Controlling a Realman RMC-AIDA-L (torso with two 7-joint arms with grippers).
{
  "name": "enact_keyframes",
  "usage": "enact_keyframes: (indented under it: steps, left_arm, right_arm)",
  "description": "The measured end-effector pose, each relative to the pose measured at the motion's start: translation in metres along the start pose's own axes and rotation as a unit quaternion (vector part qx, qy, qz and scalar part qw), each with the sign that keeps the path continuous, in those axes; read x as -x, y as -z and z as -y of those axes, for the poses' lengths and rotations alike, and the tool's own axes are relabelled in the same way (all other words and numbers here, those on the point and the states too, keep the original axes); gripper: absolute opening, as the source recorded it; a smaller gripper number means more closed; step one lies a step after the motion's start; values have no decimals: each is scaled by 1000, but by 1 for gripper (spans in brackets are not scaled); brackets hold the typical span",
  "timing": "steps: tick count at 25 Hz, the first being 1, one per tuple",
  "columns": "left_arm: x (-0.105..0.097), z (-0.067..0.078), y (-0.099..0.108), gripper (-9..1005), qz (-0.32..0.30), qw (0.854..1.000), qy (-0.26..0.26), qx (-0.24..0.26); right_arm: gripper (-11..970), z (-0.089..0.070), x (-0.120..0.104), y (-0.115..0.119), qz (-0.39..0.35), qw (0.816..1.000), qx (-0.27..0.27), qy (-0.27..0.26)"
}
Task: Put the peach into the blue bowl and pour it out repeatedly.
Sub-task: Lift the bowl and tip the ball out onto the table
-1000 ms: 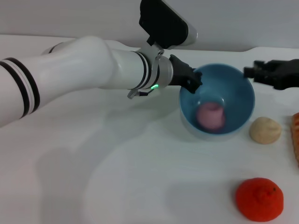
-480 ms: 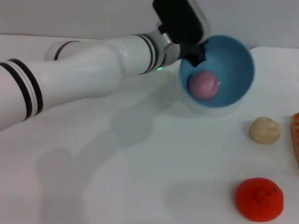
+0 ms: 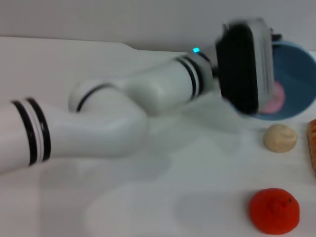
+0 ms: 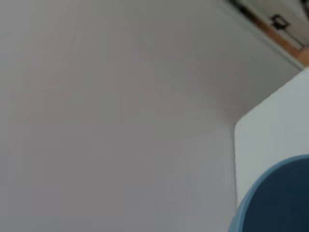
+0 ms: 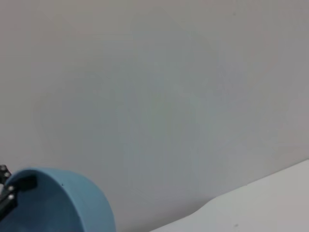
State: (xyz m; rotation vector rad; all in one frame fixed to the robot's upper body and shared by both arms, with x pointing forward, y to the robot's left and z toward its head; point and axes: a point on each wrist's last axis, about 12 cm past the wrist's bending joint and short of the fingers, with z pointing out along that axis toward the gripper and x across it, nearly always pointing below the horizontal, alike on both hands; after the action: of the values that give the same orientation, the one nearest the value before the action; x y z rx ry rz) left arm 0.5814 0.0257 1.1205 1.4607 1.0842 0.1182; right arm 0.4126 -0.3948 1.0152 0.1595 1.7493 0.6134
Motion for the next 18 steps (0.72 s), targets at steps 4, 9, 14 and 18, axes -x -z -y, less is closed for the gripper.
enact_keyframes:
  steps: [4,9,14,18]
  left_arm:
    - [14,19,10,0,42,988,-143,26]
    - [16,29,17,-1,53,971,-229,47]
    - [9,37,23,-1,48,957,-279,58]
    - [7,40,26,-1,47,952,-296,67]
  right_arm:
    - [454,-1,0,-2,1,1000,2,2]
    - [454,-1,2,-6,4,1000,5,2]
    - [454,-1,4,-10,6,1000,5,3]
    - [453,-2,4,-12,6,1000,6,3]
